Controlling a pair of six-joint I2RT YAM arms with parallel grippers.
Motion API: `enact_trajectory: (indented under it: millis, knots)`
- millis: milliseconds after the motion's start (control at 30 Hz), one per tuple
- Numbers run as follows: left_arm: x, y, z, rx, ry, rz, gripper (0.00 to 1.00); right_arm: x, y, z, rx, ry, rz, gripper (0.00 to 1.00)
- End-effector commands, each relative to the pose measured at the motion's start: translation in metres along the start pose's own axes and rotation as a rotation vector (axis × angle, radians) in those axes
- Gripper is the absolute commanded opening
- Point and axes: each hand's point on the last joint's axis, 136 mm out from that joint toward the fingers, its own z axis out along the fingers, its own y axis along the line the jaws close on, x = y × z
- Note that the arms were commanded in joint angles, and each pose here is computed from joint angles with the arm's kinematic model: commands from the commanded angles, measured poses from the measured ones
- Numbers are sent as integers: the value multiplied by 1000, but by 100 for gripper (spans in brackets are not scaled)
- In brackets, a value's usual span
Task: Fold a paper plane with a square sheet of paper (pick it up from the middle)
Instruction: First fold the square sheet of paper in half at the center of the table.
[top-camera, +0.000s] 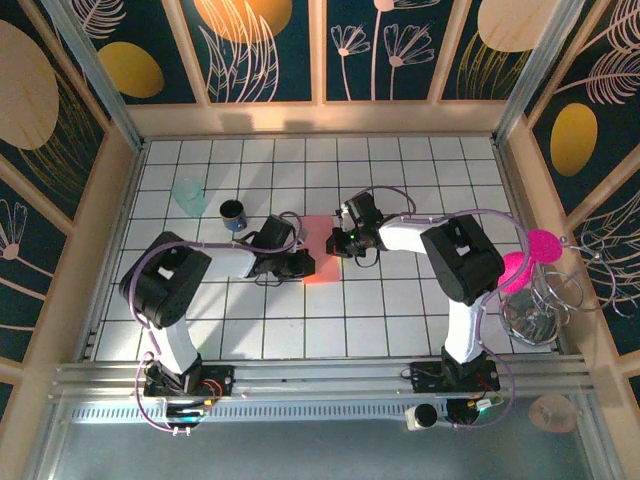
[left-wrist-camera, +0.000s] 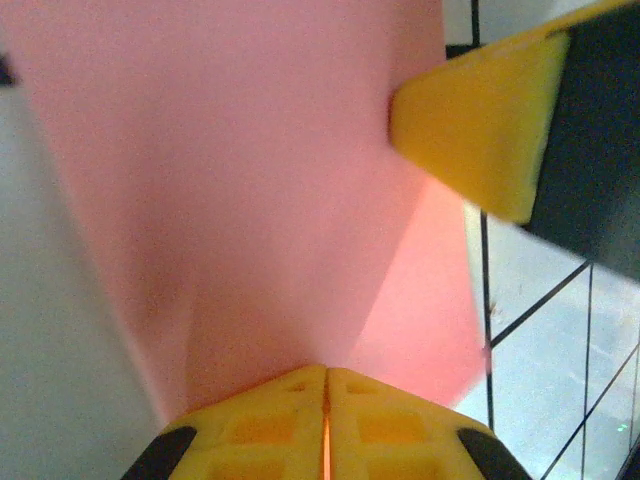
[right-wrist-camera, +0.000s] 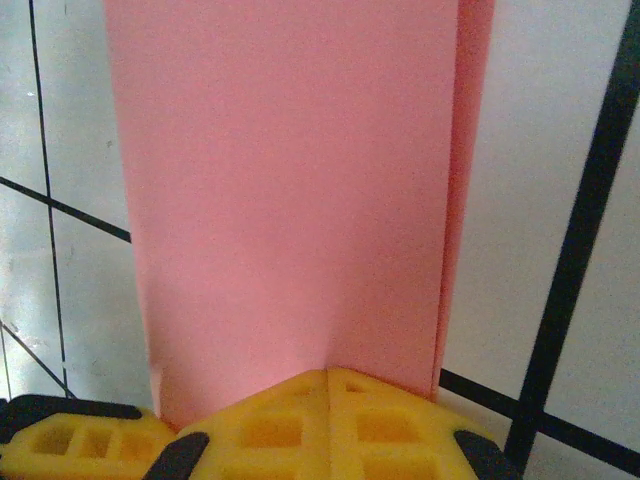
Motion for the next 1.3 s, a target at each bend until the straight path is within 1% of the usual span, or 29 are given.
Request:
enact_trajectory:
  millis: [0,67,167,300,367,500,567,633,667,767,900,1033,1133,1267]
  knots:
    - [53,55,-11,-189,123,-80,11,61,-90,16,292,150,136,0]
    - [55,54,-15,-190,121,-79,11,59,-94,15,297,143,150,0]
    - [42,35,-29,-149,70,-42,11,56,-99,13,300,135,164,0]
    - [22,-5,-42,-33,9,49,11,56,-99,14,299,132,168,0]
    - [12,-19,-46,-1,-30,74,11,56,-99,14,297,131,171,0]
    - [-13,-29,-38,25,-95,43,10,56,-99,16,291,130,178,0]
    - [-22,-30,-29,30,-101,16,9,57,-99,17,290,133,180,0]
    - [-24,-32,-19,41,-85,11,9,57,-99,17,291,132,181,0]
    - [-21,-27,-10,27,-63,7,9,57,-99,17,293,131,181,0]
    - [-8,-19,1,-7,-17,18,9,55,-99,17,293,129,180,0]
    - [18,11,4,-91,45,1,8,56,-101,19,297,130,186,0]
    - [50,38,-2,-156,110,-26,8,59,-107,21,310,138,195,0]
    - [69,52,-10,-194,136,-45,8,60,-110,22,318,136,200,0]
    - [78,51,-23,-181,117,-55,8,61,-110,23,307,134,209,0]
